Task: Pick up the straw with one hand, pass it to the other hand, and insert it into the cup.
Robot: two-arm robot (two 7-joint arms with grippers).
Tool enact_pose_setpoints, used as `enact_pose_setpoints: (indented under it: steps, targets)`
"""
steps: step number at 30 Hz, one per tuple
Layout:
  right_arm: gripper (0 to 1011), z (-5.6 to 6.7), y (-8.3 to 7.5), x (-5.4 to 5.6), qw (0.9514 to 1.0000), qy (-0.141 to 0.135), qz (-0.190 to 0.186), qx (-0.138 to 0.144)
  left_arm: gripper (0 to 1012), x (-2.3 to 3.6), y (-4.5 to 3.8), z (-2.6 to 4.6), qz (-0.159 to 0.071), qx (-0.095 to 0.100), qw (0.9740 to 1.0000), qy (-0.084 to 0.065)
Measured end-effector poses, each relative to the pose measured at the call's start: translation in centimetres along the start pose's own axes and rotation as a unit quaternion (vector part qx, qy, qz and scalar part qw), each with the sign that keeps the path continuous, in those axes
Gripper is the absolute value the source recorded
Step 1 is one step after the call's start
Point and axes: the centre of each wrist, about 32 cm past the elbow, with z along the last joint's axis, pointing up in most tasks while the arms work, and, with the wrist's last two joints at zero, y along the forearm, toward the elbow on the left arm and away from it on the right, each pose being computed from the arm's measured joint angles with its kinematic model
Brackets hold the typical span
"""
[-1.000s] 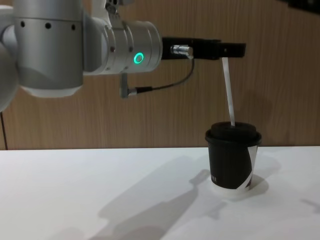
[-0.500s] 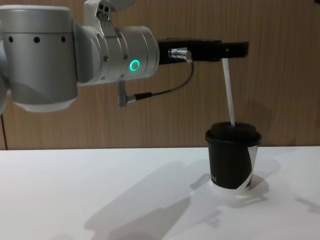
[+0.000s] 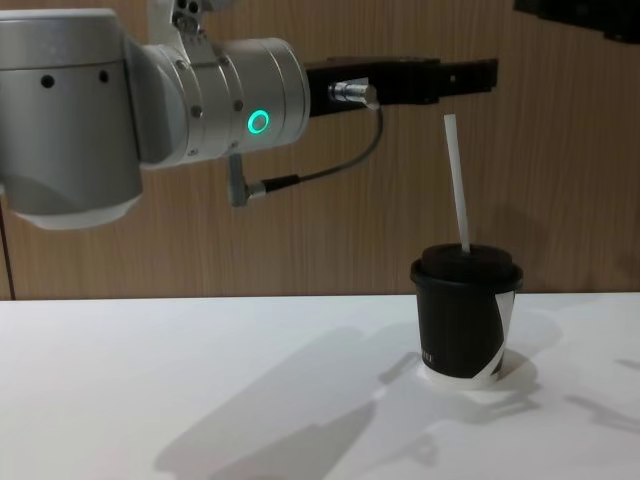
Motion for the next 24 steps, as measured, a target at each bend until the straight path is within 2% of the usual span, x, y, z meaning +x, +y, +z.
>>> enact_pose_setpoints:
  steps: [24]
  targets:
    - [1001, -0.20, 0.89, -0.20, 0.9997, 0.017, -0.020, 0.002, 1003, -0.24, 0.59, 0.27, 0.006, -0.007, 1.0000, -0.002]
